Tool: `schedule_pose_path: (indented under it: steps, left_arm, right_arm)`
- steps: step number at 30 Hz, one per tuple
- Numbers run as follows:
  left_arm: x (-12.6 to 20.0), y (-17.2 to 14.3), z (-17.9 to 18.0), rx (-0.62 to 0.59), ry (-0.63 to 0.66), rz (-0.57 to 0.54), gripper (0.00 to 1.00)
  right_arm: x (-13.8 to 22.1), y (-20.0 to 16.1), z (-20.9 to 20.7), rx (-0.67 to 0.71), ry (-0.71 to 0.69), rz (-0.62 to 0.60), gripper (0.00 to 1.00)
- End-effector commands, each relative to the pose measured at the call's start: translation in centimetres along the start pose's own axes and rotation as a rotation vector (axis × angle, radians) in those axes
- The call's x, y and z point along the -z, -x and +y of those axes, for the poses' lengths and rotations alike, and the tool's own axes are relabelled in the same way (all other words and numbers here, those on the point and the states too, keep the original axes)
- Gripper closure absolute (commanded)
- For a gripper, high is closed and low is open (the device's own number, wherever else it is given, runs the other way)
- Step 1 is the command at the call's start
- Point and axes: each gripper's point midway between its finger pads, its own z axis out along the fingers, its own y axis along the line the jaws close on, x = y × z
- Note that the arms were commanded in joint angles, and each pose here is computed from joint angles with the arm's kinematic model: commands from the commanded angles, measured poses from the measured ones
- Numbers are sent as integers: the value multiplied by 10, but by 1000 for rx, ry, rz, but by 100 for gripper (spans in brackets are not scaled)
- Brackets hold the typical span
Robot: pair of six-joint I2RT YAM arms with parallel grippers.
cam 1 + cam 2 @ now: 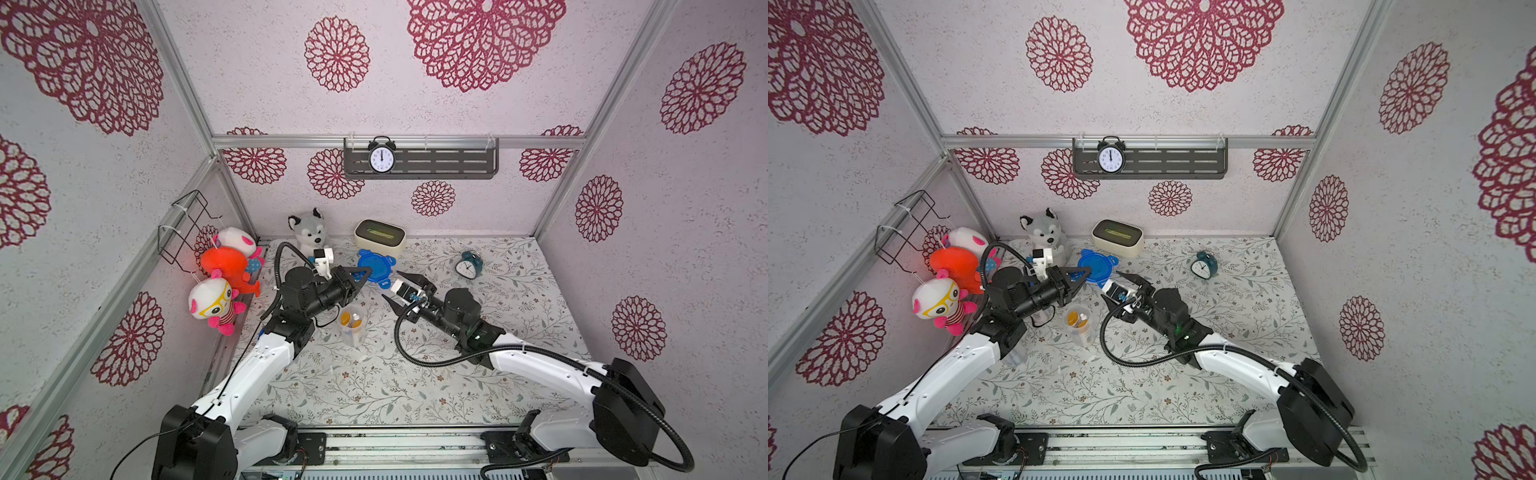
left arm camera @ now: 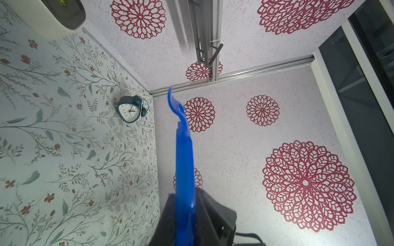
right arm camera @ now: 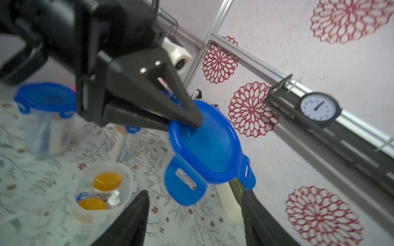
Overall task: Pack away toiletry kits
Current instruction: Pick up the lid from the center of the board.
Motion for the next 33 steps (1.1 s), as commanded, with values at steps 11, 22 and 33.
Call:
schedule_pose_path:
  steps: [11,22,33]
  left_arm:
    - [10,-2,24,-62,27,-41,100]
    - [6,-3,38,-26,6,-53,100]
    - [-3,-3,40,3,-26,-33,100]
  right_arm:
    - [-8,9,-14,-1268,411,50,46]
    - [-40,-11,-10,-1573,510,45,61]
    - [-51,-4,0,-1573,540,8,78]
